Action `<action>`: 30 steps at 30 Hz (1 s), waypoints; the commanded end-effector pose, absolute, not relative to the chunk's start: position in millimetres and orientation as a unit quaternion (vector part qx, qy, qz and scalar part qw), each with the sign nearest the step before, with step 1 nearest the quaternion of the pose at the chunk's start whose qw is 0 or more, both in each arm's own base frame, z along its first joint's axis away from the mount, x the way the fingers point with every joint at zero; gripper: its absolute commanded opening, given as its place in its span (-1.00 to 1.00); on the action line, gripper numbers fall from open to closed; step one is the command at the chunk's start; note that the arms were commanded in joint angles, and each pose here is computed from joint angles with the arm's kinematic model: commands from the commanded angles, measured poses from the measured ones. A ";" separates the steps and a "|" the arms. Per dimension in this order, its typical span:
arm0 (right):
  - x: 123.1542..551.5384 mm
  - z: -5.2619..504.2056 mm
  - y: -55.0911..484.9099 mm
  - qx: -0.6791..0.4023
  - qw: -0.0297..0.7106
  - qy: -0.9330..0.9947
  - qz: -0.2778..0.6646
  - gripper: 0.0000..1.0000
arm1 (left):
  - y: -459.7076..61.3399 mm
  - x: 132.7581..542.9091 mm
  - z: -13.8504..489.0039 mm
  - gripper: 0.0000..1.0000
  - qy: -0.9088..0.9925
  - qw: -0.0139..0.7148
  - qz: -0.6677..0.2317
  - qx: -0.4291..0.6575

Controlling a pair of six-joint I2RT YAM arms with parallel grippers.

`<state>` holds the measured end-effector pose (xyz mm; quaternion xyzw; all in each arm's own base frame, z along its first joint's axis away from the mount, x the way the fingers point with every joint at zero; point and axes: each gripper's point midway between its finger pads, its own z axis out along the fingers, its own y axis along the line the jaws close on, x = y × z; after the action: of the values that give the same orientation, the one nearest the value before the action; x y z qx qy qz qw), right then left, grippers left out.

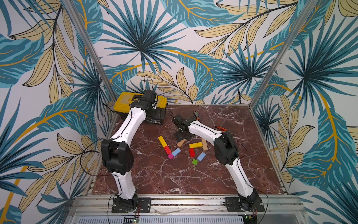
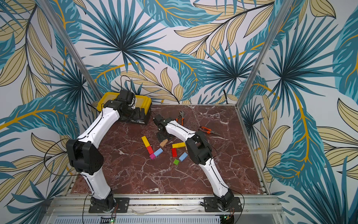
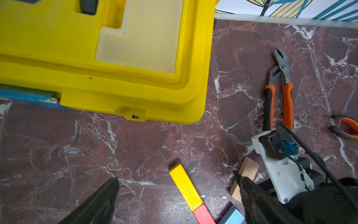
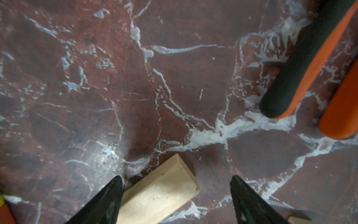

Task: Assemble the letter v with building blocks
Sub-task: Assemble the building block at the center of the board.

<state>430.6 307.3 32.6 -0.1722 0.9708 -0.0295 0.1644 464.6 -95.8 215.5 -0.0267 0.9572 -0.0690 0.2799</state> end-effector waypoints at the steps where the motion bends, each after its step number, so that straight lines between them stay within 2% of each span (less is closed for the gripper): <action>1: 427.2 26.3 306.7 -0.172 0.158 0.971 -0.043 0.76 | -82.8 465.2 215.0 0.99 0.957 0.283 -0.060 -0.039; 30: 412.2 20.2 294.2 -0.155 0.149 0.975 -0.051 0.76 | -83.7 464.7 215.1 0.99 0.957 0.282 -0.065 -0.037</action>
<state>427.9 305.3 29.6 -0.1550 0.9718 -0.0318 0.1748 465.5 -86.2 212.9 -0.0364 0.9578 -0.0645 0.2776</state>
